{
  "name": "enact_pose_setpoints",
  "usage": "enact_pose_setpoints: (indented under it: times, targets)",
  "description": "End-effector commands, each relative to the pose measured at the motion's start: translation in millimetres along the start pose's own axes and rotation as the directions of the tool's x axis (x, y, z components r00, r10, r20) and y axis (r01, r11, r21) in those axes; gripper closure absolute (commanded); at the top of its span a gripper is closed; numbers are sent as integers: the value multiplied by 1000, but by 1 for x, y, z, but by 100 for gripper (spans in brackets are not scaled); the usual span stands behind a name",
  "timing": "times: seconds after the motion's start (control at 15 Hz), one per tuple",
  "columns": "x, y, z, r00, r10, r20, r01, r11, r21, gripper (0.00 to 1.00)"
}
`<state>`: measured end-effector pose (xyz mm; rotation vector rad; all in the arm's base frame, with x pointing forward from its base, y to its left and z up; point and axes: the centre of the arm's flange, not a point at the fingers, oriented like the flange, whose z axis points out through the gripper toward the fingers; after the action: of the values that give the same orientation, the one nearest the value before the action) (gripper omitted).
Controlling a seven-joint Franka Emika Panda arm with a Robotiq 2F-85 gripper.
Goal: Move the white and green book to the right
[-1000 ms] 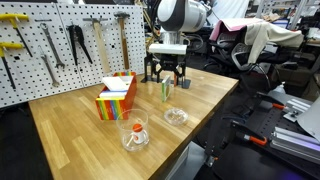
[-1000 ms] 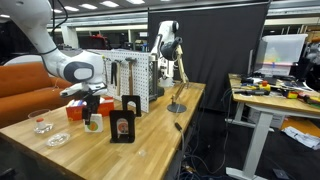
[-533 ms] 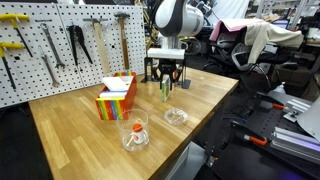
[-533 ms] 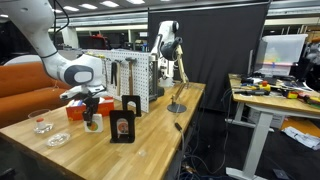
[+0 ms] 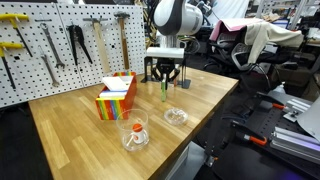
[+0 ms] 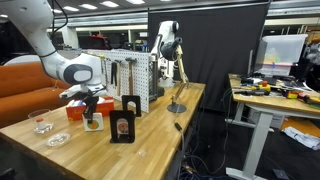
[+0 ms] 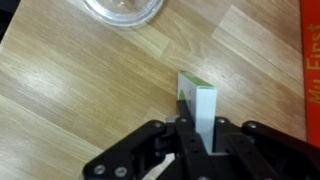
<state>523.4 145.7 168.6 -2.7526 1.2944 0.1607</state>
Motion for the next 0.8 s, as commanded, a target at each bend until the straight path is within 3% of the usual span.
enact_pose_setpoints:
  times: [0.0,0.4,0.73]
  targets:
    - [-4,5,-19,997,-68,-30,68,998,11,96]
    - [15,1,-55,991,-88,-99,93,995,44,96]
    - [40,-4,-84,994,-55,-94,65,992,106,96]
